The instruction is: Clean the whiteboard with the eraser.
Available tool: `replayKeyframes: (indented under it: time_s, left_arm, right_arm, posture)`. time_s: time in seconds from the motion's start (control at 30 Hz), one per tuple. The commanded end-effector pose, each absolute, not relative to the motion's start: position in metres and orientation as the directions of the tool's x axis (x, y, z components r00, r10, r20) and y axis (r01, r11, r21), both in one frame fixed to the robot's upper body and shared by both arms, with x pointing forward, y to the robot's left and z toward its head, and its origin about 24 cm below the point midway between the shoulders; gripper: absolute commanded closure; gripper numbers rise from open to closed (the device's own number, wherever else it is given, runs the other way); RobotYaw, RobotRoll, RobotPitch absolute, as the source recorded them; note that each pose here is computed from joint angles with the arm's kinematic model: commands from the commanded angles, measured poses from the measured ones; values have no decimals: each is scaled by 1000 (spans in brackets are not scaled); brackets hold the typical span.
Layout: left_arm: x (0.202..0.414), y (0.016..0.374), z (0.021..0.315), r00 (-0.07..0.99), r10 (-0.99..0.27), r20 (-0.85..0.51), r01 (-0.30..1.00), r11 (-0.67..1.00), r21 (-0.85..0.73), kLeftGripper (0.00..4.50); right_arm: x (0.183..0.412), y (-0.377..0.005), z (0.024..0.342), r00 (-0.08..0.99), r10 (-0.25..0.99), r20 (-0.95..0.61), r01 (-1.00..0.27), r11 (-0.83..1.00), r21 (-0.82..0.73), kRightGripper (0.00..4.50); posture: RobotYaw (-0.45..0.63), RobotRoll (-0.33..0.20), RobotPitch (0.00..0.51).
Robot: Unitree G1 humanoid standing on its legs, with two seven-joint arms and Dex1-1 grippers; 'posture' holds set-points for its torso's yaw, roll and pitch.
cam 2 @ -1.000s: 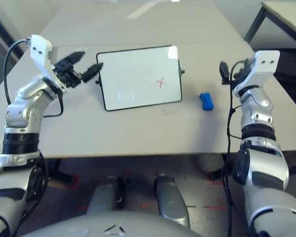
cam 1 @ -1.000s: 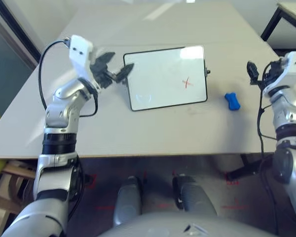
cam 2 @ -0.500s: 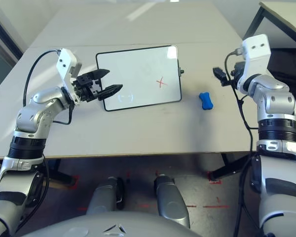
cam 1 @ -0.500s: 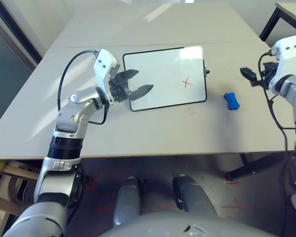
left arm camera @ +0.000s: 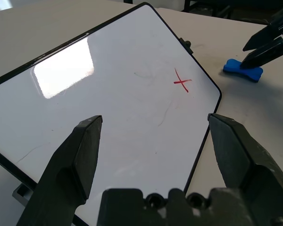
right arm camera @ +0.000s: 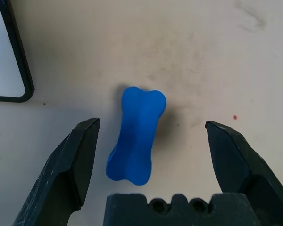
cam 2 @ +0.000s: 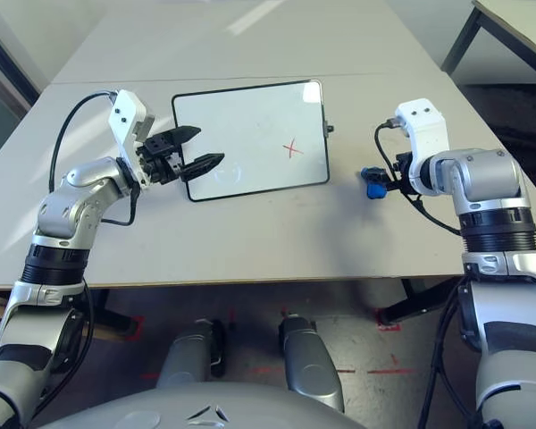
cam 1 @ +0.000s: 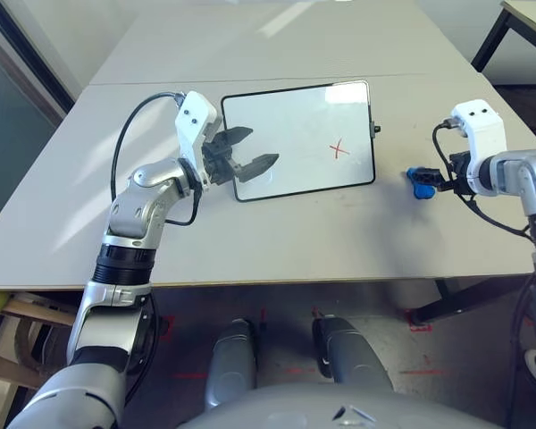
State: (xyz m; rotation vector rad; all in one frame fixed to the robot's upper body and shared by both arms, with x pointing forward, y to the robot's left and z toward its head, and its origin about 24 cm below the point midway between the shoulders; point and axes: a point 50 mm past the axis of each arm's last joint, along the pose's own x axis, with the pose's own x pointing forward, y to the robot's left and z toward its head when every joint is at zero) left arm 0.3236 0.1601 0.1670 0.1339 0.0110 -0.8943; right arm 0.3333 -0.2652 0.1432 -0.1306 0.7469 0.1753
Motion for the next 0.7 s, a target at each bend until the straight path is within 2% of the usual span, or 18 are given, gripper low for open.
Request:
replayKeyframes:
  time_s: [0.03,0.4,0.5,0.7]
  left_arm:
    - [322,161,164,634,-770,-77,772,624,119,0]
    - [322,163,165,643,-762,-79,764,632,130,0]
    - [322,162,165,645,-760,-79,763,633,133,0]
    - [324,161,166,645,-761,-77,762,632,138,0]
  right_arm:
    - [337,-265,136,713,92,-695,-190,980,-65,15]
    - [336,-268,124,688,72,-722,-175,982,-69,15]
    - [336,-268,123,684,70,-726,-174,982,-70,634]
    - [334,-264,124,685,87,-723,-189,980,-61,2927]
  posture:
    - [-154,0,115]
    - [-145,0,117]
    - [-147,0,117]
    - [-156,0,115]
